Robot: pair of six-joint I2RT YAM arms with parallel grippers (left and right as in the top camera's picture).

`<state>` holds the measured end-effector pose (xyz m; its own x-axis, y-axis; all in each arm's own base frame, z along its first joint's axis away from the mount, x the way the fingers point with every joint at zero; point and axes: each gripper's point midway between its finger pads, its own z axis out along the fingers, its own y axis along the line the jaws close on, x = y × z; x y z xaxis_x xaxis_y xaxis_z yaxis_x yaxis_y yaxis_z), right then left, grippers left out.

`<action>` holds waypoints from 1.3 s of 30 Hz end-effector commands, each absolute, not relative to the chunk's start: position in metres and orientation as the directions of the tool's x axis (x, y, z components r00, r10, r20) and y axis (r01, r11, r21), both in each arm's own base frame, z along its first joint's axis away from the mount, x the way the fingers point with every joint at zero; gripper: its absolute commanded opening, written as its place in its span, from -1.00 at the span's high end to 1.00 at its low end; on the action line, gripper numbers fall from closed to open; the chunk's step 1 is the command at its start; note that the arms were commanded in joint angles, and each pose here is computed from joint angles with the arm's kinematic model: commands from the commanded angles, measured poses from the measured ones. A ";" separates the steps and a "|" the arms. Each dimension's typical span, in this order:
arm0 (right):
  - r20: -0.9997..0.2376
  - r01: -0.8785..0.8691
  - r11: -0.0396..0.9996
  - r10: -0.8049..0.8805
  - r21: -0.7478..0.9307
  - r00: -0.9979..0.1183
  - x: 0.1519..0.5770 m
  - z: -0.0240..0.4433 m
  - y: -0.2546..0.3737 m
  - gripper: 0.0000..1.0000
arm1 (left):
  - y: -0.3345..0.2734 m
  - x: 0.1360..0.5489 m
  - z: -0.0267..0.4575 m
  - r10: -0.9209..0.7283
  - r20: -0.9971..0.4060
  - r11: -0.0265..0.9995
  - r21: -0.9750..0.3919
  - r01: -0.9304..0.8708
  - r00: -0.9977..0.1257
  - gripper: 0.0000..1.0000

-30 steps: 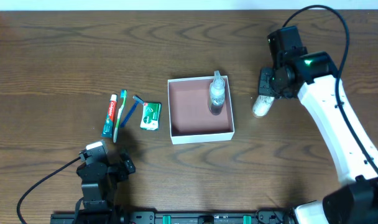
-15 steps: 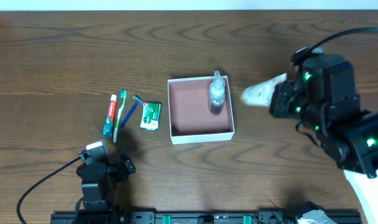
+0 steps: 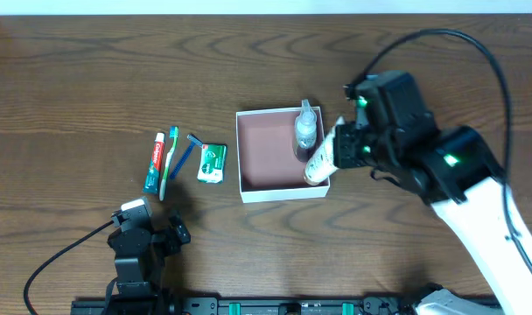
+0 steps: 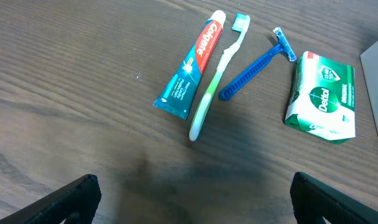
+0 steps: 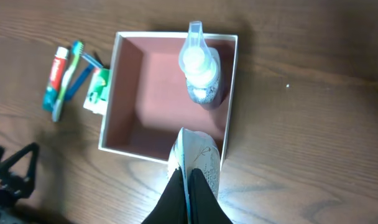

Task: Pack container
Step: 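Grasp the white lotion tube and place it in the box, then withdraw the right gripper up and to the right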

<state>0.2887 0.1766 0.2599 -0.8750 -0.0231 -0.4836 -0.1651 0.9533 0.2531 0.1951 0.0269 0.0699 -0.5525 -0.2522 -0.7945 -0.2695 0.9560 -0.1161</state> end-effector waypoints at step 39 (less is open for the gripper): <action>-0.709 0.304 0.930 0.356 0.206 -0.608 0.347 0.320 -0.005 -0.98 | 0.028 0.195 0.066 -0.256 -0.792 0.954 -0.115 -0.275 -0.554 -0.96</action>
<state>0.3446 0.0134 0.3199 -0.6252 0.2760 -0.7301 0.2507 0.9568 0.1470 0.1951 0.0269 0.0699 -0.5525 -0.2522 -0.7945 -0.2695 0.9560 -0.1161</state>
